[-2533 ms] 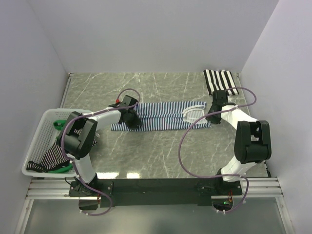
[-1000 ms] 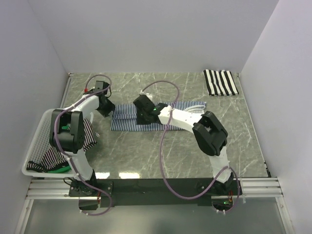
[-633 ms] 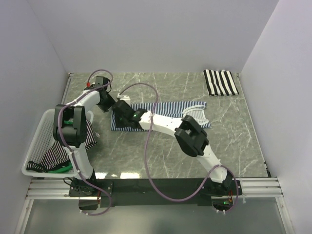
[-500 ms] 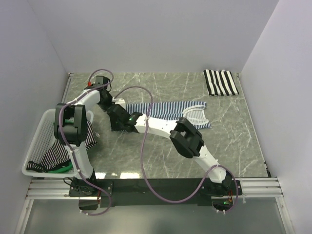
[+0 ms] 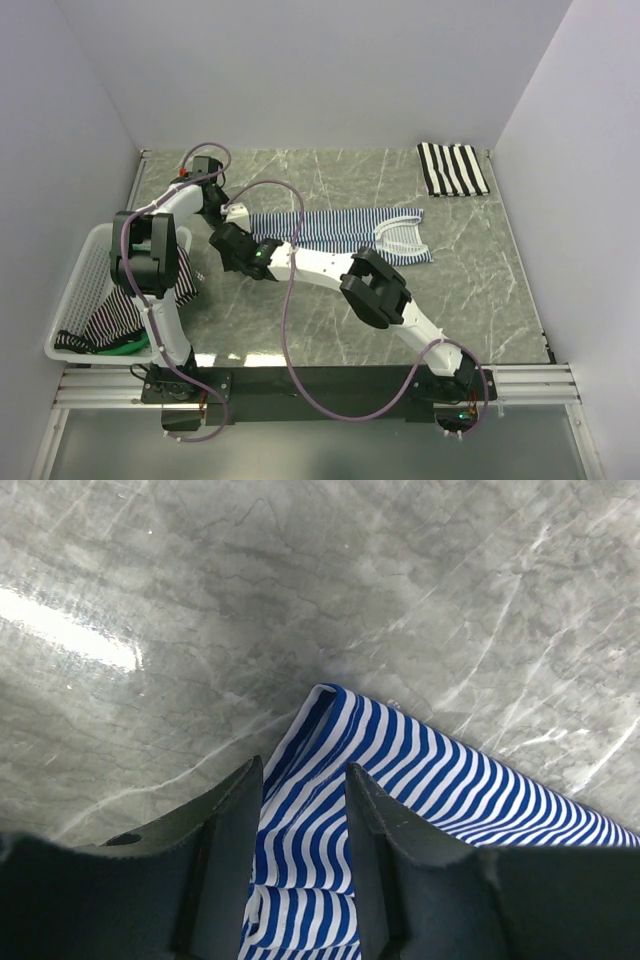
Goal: Fold and stack the tank tops
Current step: Fold the tank top
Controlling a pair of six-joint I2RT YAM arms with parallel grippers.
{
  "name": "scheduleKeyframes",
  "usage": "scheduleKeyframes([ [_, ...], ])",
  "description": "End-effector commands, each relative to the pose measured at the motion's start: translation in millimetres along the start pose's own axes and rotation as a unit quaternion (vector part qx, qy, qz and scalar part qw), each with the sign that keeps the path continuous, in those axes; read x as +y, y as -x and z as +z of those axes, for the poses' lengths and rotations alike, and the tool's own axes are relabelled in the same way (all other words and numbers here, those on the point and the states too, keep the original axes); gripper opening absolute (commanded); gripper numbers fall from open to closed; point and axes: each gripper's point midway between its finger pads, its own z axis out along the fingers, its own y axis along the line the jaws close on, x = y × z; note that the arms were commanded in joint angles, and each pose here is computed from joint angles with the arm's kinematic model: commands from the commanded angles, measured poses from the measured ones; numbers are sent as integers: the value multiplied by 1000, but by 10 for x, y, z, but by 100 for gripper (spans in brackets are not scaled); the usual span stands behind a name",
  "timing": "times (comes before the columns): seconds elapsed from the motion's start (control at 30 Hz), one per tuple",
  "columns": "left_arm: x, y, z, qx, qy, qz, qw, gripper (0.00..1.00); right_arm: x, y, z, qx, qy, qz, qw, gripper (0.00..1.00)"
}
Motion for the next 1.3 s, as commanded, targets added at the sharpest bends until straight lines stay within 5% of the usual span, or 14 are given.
scheduleKeyframes([
  [0.0, -137, 137, -35, -12, -25, 7, 1000, 44, 80, 261, -30, -48, -10, -3, 999, 49],
  [0.37, -129, 100, 21, -3, -25, 4, 1000, 43, 59, -66, 173, -13, -10, -21, 1000, 46],
  [0.43, -123, 92, 28, -2, -24, 3, 1000, 42, 49, -90, 156, -9, -8, -20, 1000, 38],
  [0.57, -122, 77, 35, 1, -23, -2, 1000, 40, -19, -186, 27, 5, -3, -21, 1000, 0],
  [0.93, -38, -185, -83, 24, -37, -32, 999, 40, -348, -1064, -452, 139, 44, -49, 988, 0],
  [1.27, -38, -540, -602, 23, -103, -28, 994, 46, -826, -1482, -1388, 162, 65, -17, 985, 2],
])
